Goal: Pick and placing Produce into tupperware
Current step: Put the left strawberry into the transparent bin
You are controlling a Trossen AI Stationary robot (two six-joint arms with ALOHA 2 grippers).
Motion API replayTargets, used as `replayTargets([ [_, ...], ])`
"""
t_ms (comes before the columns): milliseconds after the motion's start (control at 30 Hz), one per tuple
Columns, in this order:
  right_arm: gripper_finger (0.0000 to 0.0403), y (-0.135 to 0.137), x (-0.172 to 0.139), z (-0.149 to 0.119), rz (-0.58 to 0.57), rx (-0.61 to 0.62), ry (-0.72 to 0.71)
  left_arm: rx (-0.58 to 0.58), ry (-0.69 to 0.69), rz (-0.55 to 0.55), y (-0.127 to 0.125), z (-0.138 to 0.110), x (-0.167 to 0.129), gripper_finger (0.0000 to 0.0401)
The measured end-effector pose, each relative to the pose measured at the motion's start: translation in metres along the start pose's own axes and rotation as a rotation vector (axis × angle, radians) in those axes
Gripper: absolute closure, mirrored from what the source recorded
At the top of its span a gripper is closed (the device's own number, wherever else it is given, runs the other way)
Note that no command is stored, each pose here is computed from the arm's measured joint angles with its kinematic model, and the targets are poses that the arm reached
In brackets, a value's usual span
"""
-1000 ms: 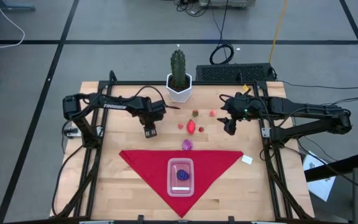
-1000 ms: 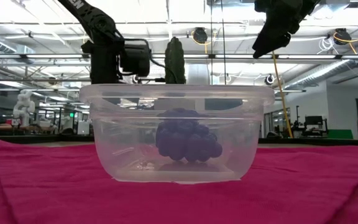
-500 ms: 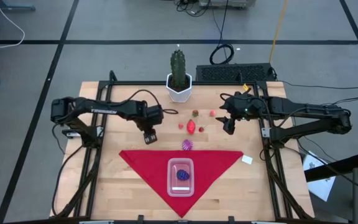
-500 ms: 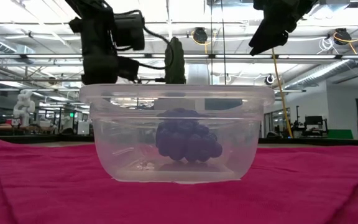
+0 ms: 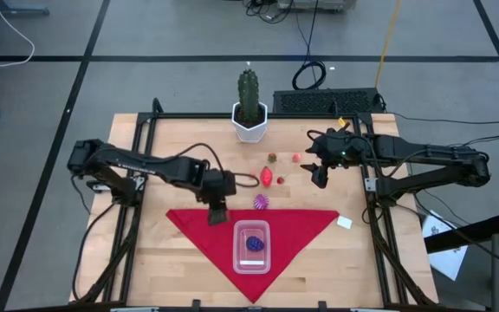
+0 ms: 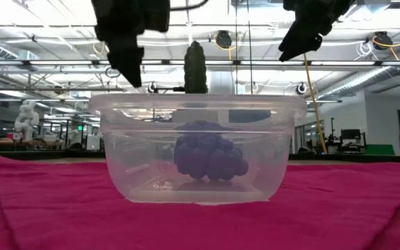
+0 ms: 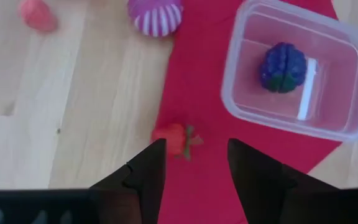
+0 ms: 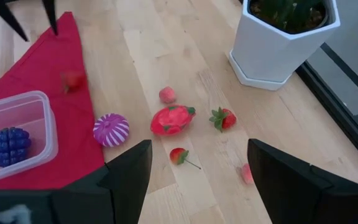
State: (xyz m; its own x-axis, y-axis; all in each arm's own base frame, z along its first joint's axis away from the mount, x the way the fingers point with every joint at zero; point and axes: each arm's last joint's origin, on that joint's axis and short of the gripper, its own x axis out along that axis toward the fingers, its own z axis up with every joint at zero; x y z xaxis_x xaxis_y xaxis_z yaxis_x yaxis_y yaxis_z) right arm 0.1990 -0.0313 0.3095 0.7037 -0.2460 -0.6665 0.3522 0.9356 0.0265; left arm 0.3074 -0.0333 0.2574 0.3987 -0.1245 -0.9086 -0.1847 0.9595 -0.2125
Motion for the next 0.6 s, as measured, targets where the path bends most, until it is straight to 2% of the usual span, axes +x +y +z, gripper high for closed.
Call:
replayTargets([
  [200, 0.0149, 0.002, 0.0, 0.0, 0.008, -0.005, 0.001, -0.061, 0.066, 0.118, 0.004, -0.009, 0.001, 0.0226],
  [367, 0.0149, 0.005, -0.001, -0.001, 0.021, -0.016, 0.001, -0.074, 0.071, 0.126, 0.006, -0.006, 0.007, 0.0226],
  [600, 0.0149, 0.007, -0.001, -0.001, 0.027, -0.022, 0.002, 0.072, 0.125, 0.12, -0.003, -0.006, 0.033, 0.0226],
])
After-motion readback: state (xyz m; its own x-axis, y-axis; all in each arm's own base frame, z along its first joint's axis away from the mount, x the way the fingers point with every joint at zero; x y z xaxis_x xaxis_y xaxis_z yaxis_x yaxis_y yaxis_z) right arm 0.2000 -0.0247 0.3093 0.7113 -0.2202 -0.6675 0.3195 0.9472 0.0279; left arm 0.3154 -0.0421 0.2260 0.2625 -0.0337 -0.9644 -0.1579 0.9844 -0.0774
